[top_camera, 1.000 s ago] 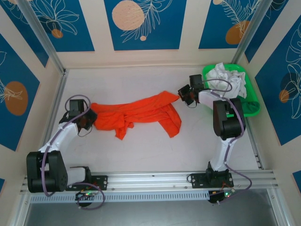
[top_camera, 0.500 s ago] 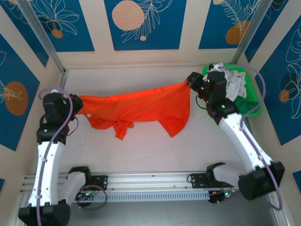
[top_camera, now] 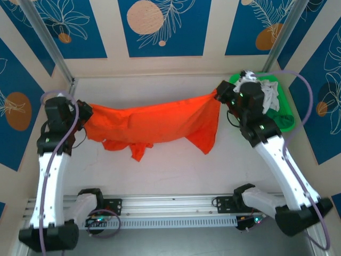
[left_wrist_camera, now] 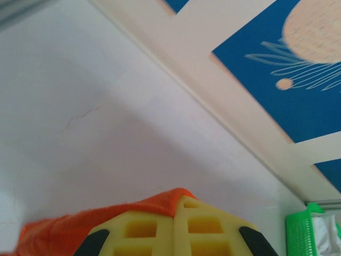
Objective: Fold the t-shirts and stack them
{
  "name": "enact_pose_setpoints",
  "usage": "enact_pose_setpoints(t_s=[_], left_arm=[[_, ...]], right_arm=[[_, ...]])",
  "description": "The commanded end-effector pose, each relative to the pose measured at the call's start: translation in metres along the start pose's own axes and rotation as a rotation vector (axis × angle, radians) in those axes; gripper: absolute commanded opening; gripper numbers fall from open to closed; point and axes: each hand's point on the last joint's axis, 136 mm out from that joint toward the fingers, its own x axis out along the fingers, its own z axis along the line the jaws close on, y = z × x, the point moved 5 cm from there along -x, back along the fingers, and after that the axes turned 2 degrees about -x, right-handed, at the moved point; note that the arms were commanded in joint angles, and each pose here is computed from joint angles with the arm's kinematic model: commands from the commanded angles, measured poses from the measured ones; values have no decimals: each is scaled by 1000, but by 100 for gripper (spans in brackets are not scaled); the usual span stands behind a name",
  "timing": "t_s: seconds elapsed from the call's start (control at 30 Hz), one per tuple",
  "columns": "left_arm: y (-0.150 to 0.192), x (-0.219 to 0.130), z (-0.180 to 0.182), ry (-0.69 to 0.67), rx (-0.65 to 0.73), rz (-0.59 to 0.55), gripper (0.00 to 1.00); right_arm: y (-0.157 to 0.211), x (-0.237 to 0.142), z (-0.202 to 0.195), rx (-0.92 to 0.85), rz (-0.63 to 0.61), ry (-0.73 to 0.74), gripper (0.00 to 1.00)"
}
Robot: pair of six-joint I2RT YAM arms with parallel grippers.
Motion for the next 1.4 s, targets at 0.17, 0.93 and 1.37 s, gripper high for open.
enact_pose_setpoints(t_s=[0.17,0.93,1.37], left_arm=[[-18,96,-1,-2,-24,22,0],[-135,4,-140,341,21,-264,0],[-127,-123,-144,402,67,-409,0]], right_arm=[[-5,118,-5,-35,105,41,0],[-122,53,95,-62,-219,-345,0],[-135,-76,98,-94,-356,-426,0]])
